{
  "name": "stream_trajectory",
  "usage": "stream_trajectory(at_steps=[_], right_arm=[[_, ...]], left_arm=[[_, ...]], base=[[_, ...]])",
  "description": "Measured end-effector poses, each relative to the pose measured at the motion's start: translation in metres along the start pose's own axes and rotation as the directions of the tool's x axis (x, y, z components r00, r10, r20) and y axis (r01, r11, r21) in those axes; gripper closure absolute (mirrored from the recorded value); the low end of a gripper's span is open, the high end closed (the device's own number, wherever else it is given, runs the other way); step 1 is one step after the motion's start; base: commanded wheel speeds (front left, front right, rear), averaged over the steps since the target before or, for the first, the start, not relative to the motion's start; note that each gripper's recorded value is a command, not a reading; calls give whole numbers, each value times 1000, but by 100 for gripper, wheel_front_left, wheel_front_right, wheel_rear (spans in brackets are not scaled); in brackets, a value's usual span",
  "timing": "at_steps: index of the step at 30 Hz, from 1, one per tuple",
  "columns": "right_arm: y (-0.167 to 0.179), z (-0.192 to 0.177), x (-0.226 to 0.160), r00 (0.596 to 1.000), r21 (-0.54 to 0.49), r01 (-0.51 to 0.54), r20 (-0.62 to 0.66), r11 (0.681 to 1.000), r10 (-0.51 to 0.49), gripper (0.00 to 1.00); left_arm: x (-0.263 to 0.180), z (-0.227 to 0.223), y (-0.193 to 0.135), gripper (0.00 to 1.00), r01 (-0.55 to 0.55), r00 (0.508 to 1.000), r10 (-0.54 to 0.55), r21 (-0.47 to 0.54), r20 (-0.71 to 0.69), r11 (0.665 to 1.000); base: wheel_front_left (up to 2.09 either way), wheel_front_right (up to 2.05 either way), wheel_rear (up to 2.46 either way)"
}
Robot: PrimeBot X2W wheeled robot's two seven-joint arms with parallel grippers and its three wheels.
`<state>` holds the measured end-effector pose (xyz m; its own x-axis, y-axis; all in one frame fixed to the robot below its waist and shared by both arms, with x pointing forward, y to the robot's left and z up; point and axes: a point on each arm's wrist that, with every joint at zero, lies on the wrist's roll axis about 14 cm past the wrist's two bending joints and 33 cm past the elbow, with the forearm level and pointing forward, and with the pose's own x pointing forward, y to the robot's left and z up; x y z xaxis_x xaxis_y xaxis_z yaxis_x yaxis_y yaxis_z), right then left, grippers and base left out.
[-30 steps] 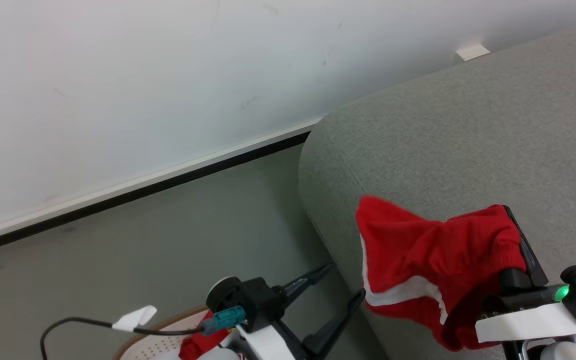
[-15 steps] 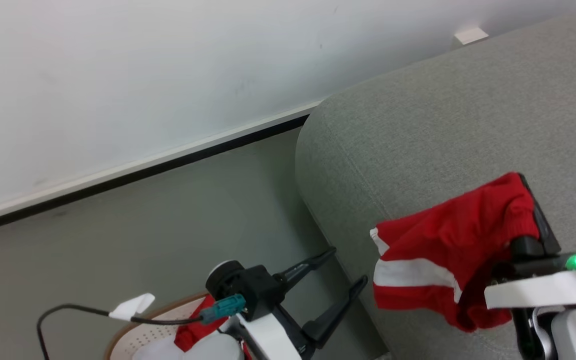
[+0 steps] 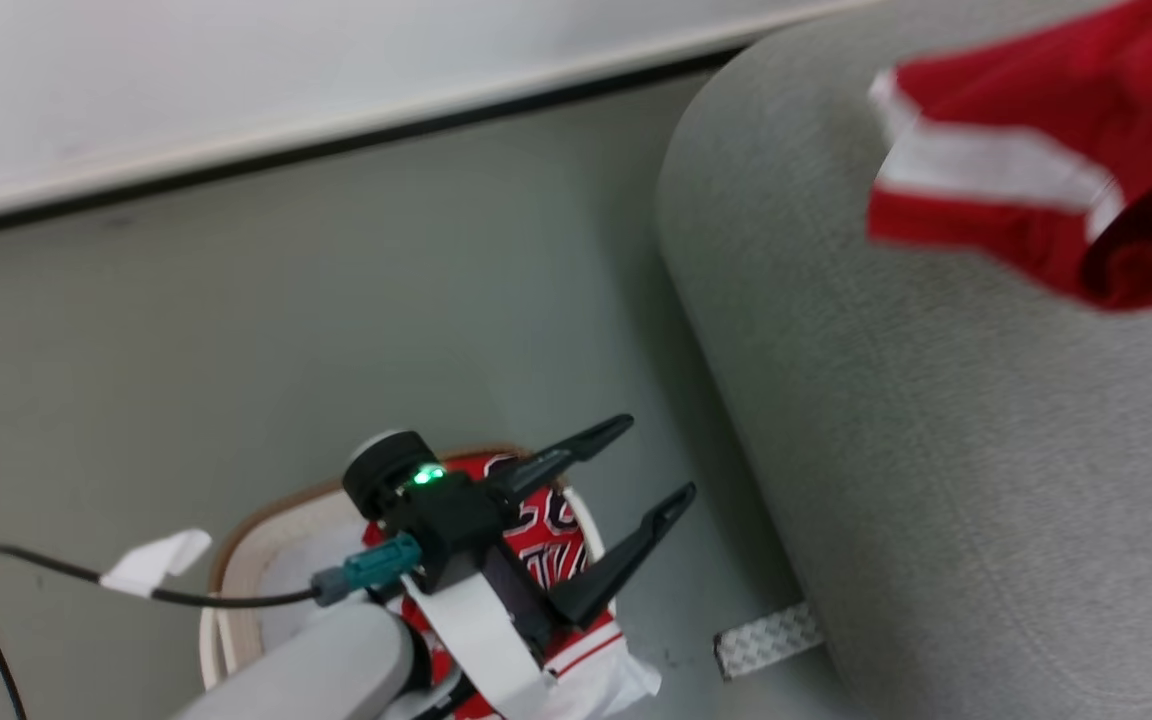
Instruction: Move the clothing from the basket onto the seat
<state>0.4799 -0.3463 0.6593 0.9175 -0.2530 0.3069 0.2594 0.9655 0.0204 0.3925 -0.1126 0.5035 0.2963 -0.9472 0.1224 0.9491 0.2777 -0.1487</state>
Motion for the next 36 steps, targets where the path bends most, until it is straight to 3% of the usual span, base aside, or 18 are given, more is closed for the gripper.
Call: stream_trajectory(at_steps=[7, 10, 14, 17, 22, 25, 26, 27, 28, 29, 36], right_arm=[[-31, -31, 54, 993, -111, 103, -49, 989, -109, 100], [-47, -68, 61, 977, -168, 150, -125, 974, -172, 100], [-63, -132, 53, 928, -259, 167, -284, 951, -240, 100], [-59, -184, 40, 863, -328, 107, -438, 939, -251, 100], [-56, -259, -12, 645, -312, 91, -705, 946, -294, 100], [-55, -261, -18, 606, -305, 100, -737, 947, -301, 98], [-55, -259, -18, 604, -308, 98, -737, 946, -302, 76], [-53, -256, -18, 607, -306, 98, -736, 947, -301, 61], [-52, -253, -18, 608, -304, 98, -735, 948, -299, 20], [-50, -252, -21, 601, -302, 97, -742, 948, -297, 0], [-45, -228, -38, 569, -311, 43, -774, 950, -279, 0]], left_arm=[[-22, -26, 40, 0, -55, 998, 54, -30, -21, 998], [-32, -38, 56, 0, -88, 996, 87, -46, -34, 995], [-43, -54, 69, 0, -121, 992, 117, -72, -55, 990], [-51, -66, 77, 0, -144, 988, 138, -89, -76, 986], [-60, -77, 83, 0, -169, 982, 159, -96, -99, 981], [-61, -76, 83, 0, -171, 982, 162, -92, -100, 981], [-61, -76, 82, 0, -173, 981, 163, -91, -101, 981], [-62, -75, 82, 0, -175, 981, 166, -88, -103, 981], [-62, -74, 82, 0, -178, 980, 169, -86, -103, 980], [-62, -72, 81, 0, -181, 980, 172, -83, -102, 980], [-56, -53, 66, 0, -192, 978, 186, -70, -93, 979]], base=[[0, 0, 0], [0, 0, 0], [0, 0, 0], [0, 0, 0], [0, 0, 0], [0, 0, 0], [0, 0, 0], [0, 0, 0], [0, 0, 0], [0, 0, 0], [0, 0, 0]])
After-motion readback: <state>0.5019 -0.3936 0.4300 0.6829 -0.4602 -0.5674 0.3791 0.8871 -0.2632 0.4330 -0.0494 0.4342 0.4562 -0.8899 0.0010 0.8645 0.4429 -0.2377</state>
